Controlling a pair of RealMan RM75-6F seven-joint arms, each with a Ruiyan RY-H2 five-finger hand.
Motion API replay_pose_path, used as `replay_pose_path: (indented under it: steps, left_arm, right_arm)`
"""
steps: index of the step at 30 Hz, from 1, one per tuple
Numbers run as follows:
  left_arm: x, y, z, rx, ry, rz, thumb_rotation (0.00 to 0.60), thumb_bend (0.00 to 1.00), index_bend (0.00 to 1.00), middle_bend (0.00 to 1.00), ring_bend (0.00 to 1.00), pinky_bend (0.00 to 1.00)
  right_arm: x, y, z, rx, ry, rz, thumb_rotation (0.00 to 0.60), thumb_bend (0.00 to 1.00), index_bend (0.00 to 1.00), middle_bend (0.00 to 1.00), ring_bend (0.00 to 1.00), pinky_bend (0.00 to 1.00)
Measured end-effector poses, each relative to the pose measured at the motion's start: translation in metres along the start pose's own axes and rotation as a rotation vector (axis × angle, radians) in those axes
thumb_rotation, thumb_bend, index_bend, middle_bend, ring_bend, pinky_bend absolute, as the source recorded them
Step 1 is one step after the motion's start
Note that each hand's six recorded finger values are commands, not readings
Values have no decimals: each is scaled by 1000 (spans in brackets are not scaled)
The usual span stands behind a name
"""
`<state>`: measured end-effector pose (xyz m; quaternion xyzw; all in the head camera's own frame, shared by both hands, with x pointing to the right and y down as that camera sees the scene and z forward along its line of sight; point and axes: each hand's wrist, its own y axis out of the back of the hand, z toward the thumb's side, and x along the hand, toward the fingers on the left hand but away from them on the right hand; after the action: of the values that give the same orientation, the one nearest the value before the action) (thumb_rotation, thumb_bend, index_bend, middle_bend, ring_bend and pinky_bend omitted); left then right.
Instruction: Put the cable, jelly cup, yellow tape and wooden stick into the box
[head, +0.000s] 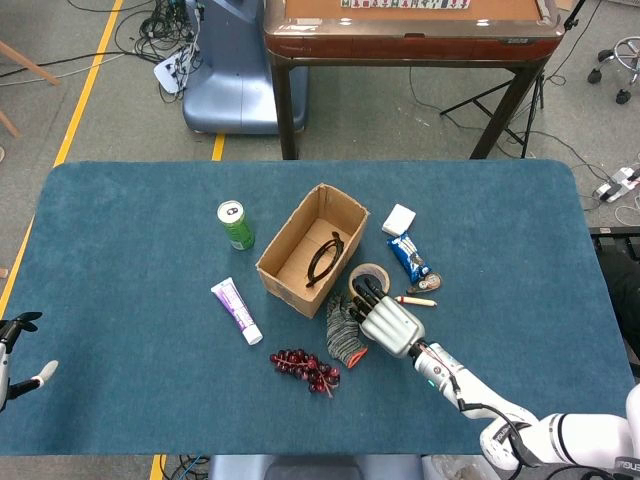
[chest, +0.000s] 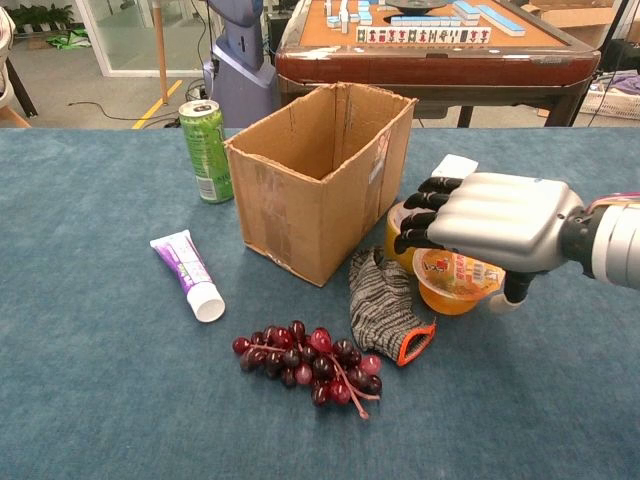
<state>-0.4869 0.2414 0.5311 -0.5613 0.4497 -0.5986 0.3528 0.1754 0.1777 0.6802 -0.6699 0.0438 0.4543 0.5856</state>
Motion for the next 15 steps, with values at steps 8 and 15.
replay_pose_path:
  steps: [8, 15]
  left_arm:
    - [0, 2, 0, -5, 1, 4, 600, 131, 266, 398, 297, 496]
    - [0, 2, -1, -6, 5, 1, 600, 131, 266, 398, 297, 496]
  right_arm:
    - [-5, -1, 5, 19, 7, 9, 600, 0, 179, 148, 0, 24]
    - [-8, -1, 7, 22, 4, 10, 600, 0, 188, 189, 0, 24]
